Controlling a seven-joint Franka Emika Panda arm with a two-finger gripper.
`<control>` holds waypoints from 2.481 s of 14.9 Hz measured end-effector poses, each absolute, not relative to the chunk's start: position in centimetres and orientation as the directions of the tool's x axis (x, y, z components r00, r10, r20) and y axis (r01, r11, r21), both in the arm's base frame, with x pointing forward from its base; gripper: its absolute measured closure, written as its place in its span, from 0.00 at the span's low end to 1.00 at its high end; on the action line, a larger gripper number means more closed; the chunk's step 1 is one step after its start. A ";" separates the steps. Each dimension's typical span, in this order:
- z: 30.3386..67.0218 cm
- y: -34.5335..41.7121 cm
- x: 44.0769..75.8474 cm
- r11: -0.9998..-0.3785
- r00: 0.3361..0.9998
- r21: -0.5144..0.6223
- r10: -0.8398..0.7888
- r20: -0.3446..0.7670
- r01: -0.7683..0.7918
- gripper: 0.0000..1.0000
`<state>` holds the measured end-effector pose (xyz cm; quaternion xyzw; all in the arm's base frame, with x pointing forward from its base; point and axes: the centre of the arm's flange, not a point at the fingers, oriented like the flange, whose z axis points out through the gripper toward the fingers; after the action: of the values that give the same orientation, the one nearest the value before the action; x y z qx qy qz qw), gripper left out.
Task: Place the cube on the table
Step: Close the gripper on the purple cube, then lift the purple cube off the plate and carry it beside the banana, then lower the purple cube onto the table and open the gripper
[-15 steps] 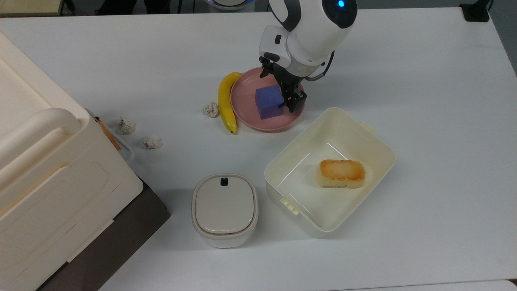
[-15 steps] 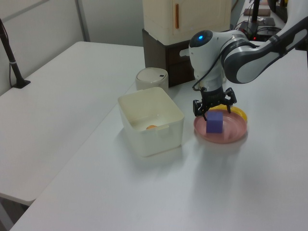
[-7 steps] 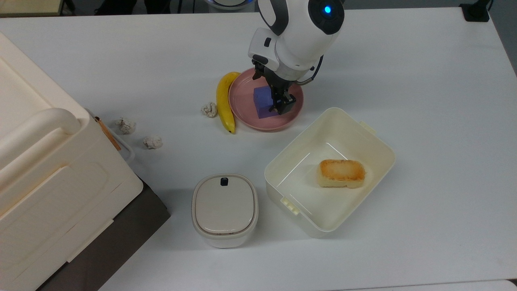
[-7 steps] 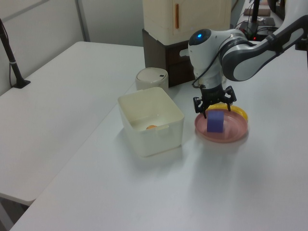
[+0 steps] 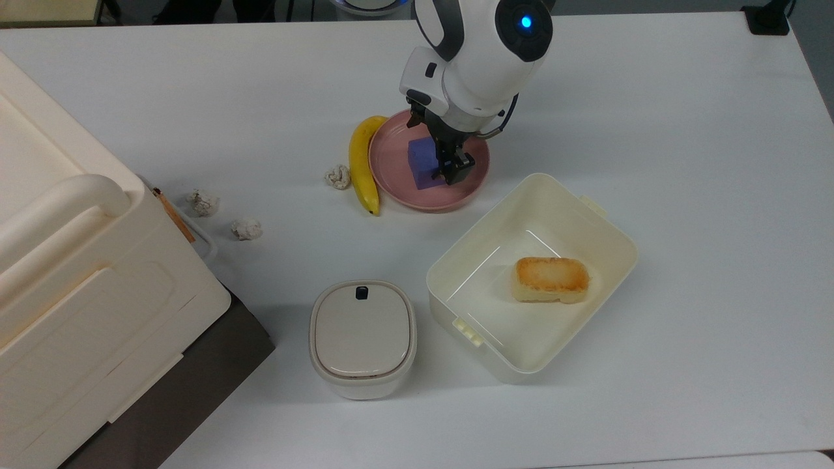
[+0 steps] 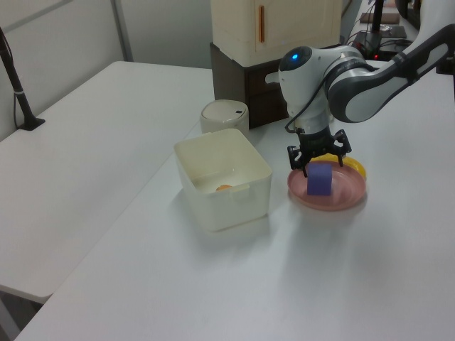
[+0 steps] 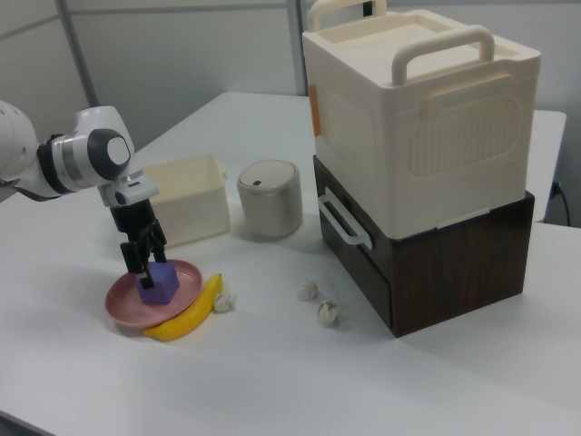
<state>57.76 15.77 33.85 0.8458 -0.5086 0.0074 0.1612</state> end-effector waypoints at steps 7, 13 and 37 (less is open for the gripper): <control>32.3 15.9 57.7 -0.434 0.492 0.288 -0.853 0.173 -0.854 0.40; 33.6 15.0 58.7 -0.440 0.491 0.264 -0.853 0.175 -0.858 0.43; 39.7 0.3 64.6 -0.220 0.235 0.091 -0.950 0.207 -0.971 0.00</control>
<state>64.57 0.30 39.65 0.7793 -0.6163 0.0532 0.1004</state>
